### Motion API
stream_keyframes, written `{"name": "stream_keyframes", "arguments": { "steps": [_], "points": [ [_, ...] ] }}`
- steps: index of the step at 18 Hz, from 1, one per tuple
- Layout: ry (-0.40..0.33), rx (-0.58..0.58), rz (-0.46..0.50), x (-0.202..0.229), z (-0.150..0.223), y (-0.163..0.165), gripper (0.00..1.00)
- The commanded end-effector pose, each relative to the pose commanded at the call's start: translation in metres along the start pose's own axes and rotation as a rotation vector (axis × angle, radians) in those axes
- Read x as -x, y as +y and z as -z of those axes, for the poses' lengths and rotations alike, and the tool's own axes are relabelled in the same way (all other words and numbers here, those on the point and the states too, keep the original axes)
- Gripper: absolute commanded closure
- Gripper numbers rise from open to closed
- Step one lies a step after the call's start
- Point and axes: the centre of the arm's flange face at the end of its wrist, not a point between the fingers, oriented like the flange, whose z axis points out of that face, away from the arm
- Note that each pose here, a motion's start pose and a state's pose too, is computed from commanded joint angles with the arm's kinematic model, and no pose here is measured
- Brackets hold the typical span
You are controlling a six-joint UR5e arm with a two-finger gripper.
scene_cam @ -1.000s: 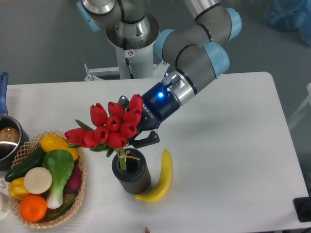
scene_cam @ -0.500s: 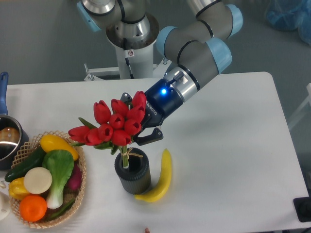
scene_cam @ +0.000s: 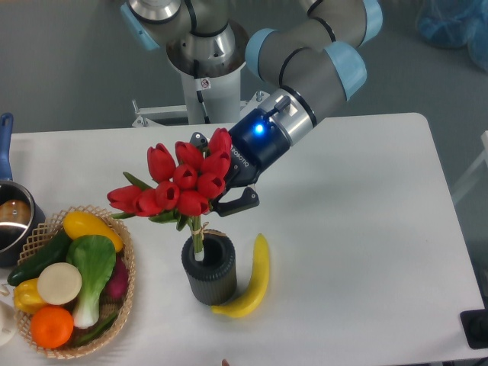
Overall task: Pick up the flowers from the vase
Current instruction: 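Raise the tulips higher until the stems clear the vase rim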
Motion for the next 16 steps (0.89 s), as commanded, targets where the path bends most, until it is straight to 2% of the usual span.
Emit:
{"name": "stream_keyframes", "arguments": {
  "steps": [6,10,16],
  "points": [
    [-0.039,0.013,0.002,0.001,0.017,-0.006,0.69],
    [-0.084,0.007,0.006,0.008,0.041,-0.009,0.69],
    [-0.123,-0.007,0.092,0.010,0.062,-0.032,0.69]
  ]
}}
